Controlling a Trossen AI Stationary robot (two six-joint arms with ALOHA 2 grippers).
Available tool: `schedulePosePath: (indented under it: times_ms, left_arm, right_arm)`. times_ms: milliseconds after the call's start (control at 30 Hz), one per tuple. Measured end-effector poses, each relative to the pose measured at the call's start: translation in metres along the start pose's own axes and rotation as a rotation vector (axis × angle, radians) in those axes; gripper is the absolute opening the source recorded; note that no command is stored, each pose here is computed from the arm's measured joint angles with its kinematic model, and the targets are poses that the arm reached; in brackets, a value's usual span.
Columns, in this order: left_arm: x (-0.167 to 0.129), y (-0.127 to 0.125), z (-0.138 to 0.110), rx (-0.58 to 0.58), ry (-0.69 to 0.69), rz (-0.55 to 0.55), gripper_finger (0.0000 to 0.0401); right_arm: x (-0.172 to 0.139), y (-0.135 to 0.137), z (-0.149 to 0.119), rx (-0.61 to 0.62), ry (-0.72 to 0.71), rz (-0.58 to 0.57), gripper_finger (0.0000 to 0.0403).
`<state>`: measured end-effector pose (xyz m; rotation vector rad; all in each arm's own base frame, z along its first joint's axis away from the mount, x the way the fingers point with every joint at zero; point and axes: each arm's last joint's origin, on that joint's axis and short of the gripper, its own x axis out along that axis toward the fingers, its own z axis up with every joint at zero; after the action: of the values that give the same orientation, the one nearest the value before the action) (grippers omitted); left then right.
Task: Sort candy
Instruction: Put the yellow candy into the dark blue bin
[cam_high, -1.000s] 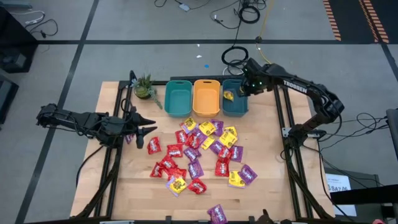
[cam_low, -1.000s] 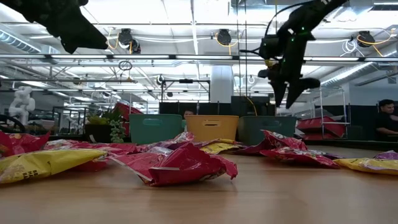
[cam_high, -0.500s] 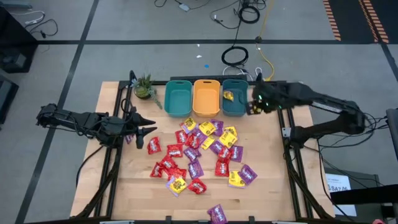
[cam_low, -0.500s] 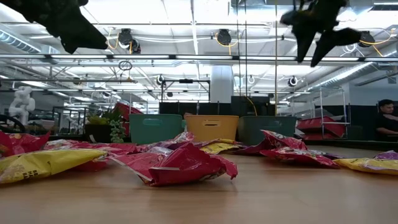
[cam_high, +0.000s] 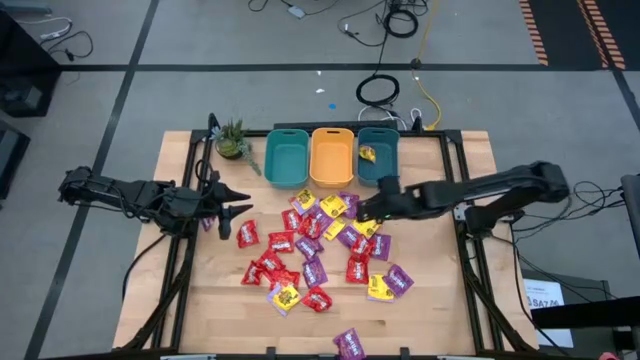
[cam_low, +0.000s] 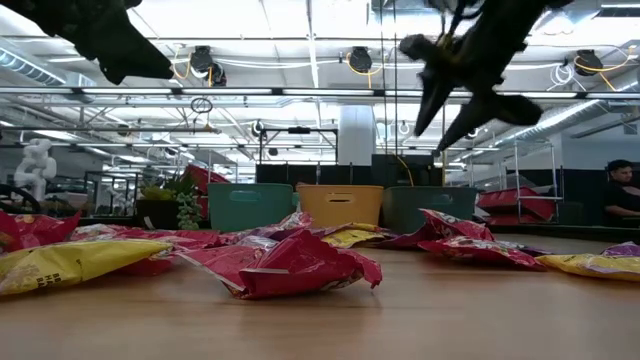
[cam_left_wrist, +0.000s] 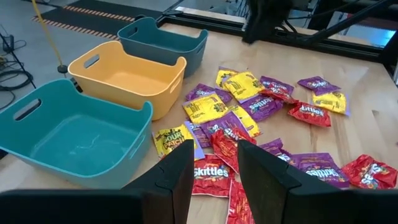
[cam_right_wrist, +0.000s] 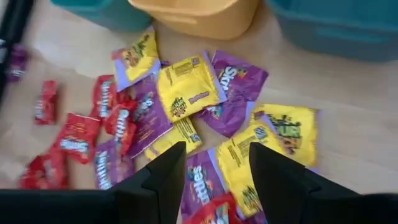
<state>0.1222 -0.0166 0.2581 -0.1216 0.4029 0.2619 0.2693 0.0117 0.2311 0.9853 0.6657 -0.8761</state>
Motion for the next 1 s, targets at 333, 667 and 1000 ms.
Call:
schedulePosePath:
  times_ms: [333,667,1000]
  left_arm:
    - [0.000,-0.001,0.000,-0.002,0.007,-0.027,0.0132]
    - [0.000,-0.001,0.000,-0.002,0.007,-0.029,0.0132]
    - [0.000,-0.001,0.000,-0.002,0.005,-0.021,0.0132]
  right_arm:
    - [0.060,-0.006,-0.028,-0.021,0.142,-0.206,0.0169]
    - [0.103,-0.017,-0.048,-0.038,0.250,-0.342,0.0155]
    - [0.084,-0.014,-0.042,-0.066,0.309,-0.275,0.0015]
